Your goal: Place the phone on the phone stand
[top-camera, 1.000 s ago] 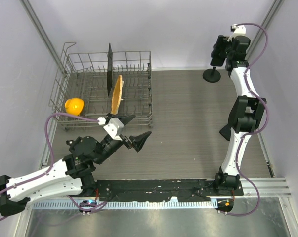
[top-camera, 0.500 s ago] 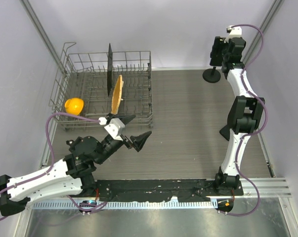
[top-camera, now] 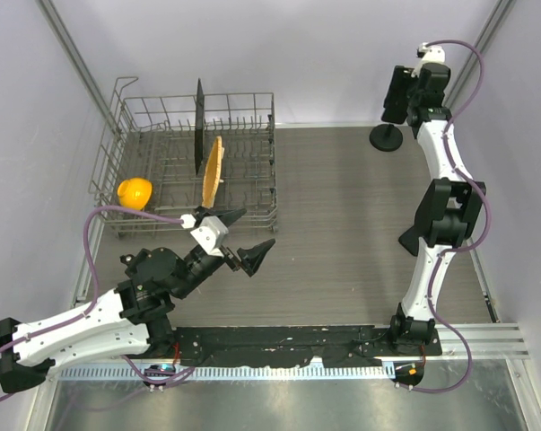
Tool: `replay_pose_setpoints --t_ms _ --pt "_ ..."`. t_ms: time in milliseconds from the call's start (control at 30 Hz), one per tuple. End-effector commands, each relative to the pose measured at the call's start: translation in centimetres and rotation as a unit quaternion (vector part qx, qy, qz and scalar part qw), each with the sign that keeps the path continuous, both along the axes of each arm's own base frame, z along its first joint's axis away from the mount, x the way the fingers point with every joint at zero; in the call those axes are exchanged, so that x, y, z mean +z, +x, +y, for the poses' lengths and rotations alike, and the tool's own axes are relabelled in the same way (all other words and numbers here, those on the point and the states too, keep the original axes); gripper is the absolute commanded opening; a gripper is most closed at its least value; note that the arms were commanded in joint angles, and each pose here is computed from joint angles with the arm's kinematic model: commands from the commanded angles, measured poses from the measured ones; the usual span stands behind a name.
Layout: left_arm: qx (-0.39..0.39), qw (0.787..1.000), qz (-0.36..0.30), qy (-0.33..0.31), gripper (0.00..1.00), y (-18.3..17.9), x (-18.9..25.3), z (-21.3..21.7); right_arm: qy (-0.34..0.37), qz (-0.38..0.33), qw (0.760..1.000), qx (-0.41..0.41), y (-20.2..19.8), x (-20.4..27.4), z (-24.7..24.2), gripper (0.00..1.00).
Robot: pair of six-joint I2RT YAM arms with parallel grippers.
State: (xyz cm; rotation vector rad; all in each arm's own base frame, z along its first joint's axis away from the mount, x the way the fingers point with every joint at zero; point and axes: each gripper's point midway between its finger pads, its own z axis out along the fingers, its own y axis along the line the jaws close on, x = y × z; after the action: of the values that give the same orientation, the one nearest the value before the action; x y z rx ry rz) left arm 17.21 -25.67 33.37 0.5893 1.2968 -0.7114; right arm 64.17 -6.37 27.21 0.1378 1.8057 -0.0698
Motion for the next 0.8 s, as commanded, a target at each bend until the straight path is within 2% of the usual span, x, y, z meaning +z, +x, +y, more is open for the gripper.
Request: replay_pose_setpoints --t_ms 0,333,600,767 --pt "-0.014 1.000 -0.019 -0.020 0.97 -0.6 2.0 0.1 -0.022 -0.051 0.998 0.006 -1.9 6.0 -0.6 0.85" --pt "-0.020 1.000 -0.013 -0.006 0.96 -0.6 1.2 -0.5 -0.002 -0.032 0.998 0.052 1.6 1.9 0.1 0.85" --pt "-0.022 1.000 -0.010 -0.007 0.96 -0.6 1.2 -0.7 -0.045 -0.005 0.998 0.043 3.6 -1.5 0.7 0.85" --pt "-0.024 1.000 -0.009 -0.007 0.96 -0.6 1.1 -0.8 -0.073 0.025 0.997 0.006 4.1 -4.2 0.4 0.88"
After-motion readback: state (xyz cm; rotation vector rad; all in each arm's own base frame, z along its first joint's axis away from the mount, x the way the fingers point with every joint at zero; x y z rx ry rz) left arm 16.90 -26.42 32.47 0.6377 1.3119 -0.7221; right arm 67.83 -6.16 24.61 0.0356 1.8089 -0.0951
